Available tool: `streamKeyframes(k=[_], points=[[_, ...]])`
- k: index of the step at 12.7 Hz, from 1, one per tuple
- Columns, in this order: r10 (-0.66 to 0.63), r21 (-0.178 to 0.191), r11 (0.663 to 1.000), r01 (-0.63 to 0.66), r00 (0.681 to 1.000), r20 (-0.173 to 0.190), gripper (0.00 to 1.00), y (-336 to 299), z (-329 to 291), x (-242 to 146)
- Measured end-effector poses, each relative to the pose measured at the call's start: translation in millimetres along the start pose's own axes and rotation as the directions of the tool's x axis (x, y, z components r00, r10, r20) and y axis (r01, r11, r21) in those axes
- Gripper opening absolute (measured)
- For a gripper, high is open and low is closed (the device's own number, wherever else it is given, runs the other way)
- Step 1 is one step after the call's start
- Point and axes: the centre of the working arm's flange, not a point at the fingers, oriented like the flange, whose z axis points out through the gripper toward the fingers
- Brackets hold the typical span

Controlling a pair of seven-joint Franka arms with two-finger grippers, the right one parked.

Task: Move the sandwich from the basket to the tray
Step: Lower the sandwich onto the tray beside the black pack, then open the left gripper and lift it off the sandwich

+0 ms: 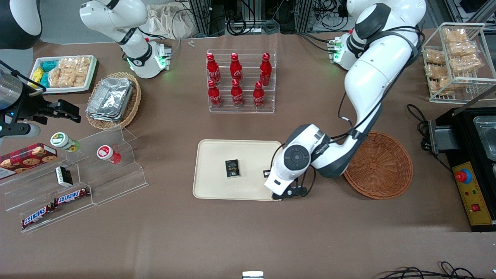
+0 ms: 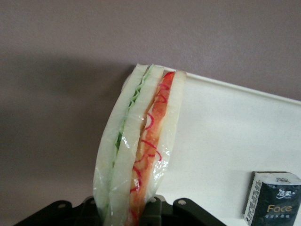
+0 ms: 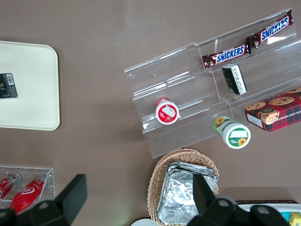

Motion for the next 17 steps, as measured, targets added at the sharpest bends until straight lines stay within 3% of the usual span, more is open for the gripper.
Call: streamKeyframes(k=[4,5,8,10,12,14,17], points=[[0.015,0.039,0.999,-0.014,1.000,-0.004,0.20,28.6,17.0,-33.2],[0.017,0.043,0.999,-0.017,1.000,-0.006,0.26,28.7,17.6,-33.7],[-0.002,0.047,0.999,0.003,1.000,-0.022,0.59,19.0,13.8,-21.4],[-0.015,0.035,0.999,0.017,0.998,-0.064,0.80,15.7,-26.5,-12.6],[-0.026,0.072,0.997,0.034,0.994,-0.108,1.00,7.1,-94.1,-15.4],[-0.061,0.118,0.990,0.080,0.985,-0.158,1.00,-21.4,-168.6,-17.2],[-0.130,0.159,0.972,0.171,0.963,-0.237,1.00,-91.6,-231.6,-16.3]])
